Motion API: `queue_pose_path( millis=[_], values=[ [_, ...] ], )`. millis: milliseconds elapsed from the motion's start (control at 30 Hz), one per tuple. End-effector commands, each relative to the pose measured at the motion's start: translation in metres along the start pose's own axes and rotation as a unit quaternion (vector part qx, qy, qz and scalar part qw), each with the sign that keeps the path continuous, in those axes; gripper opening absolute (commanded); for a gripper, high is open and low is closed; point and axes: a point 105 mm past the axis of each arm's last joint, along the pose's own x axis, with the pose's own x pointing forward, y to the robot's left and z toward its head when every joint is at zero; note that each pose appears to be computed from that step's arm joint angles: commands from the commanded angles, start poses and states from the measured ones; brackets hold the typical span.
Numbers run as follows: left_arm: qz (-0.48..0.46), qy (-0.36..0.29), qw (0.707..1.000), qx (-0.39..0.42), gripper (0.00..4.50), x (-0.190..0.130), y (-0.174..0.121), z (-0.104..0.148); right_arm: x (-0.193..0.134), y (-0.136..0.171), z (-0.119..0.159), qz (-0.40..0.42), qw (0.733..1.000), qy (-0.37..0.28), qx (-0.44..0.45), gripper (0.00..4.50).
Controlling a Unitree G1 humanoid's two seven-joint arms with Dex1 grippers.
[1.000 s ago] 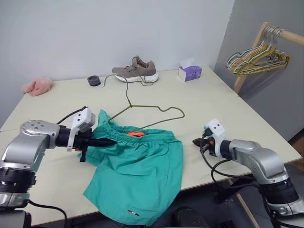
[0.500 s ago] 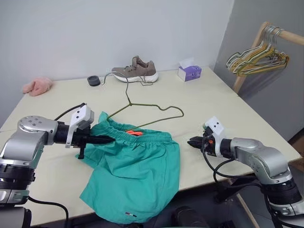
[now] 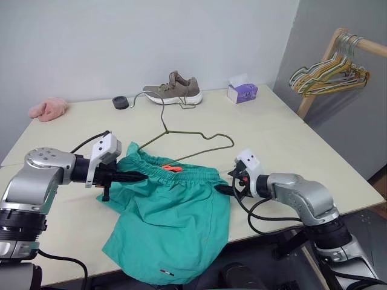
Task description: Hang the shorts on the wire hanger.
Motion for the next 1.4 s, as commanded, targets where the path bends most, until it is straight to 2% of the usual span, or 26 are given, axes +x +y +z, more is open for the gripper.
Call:
queue_pose_path(
  millis=[33, 67, 167, 367, 533, 667, 833, 967, 1067, 1167, 1400],
  values=[
    [0.006, -0.011, 1.000, 0.027, 0.00, -0.001, 0.003, 0.013, 0.009, 0.002, 0.010, 0.010, 1.000, -0.011, -0.001, 4.46],
    [0.007, -0.011, 1.000, 0.027, 0.00, -0.001, 0.003, 0.013, 0.011, 0.003, 0.010, 0.014, 1.000, -0.011, 0.004, 4.46],
    [0.011, -0.014, 0.999, 0.027, 0.00, 0.000, 0.004, 0.013, 0.019, 0.001, 0.013, -0.001, 1.000, -0.025, 0.013, 3.84],
    [0.027, -0.018, 0.999, 0.024, 0.00, 0.000, 0.007, 0.010, 0.021, 0.005, 0.015, -0.010, 0.999, -0.047, 0.016, 1.85],
    [0.057, -0.031, 0.998, 0.027, 0.00, 0.001, 0.017, 0.012, 0.014, -0.002, 0.016, -0.044, 0.997, -0.064, -0.017, 0.09],
    [0.087, -0.051, 0.995, 0.019, 0.00, 0.000, 0.027, 0.014, 0.009, -0.010, 0.021, -0.082, 0.992, -0.086, -0.031, 0.04],
    [0.035, -0.046, 0.998, -0.014, 0.00, -0.008, 0.012, 0.011, 0.001, -0.017, 0.022, -0.109, 0.989, -0.101, -0.028, 0.04],
    [-0.006, -0.003, 1.000, -0.021, 0.00, -0.019, 0.000, 0.001, -0.008, -0.026, 0.020, -0.119, 0.988, -0.097, -0.020, 0.04],
    [0.011, 0.035, 0.999, 0.003, 0.00, -0.026, 0.006, -0.008, -0.014, -0.032, 0.019, -0.126, 0.987, -0.096, -0.014, 0.04],
    [0.026, 0.047, 0.998, 0.017, 0.00, -0.028, 0.014, -0.011, -0.018, -0.034, 0.021, -0.128, 0.987, -0.097, -0.016, 0.04],
    [0.007, 0.074, 0.997, 0.031, 0.00, -0.027, 0.009, -0.020, -0.019, -0.032, 0.022, -0.129, 0.987, -0.098, -0.012, 0.04]
  ],
)
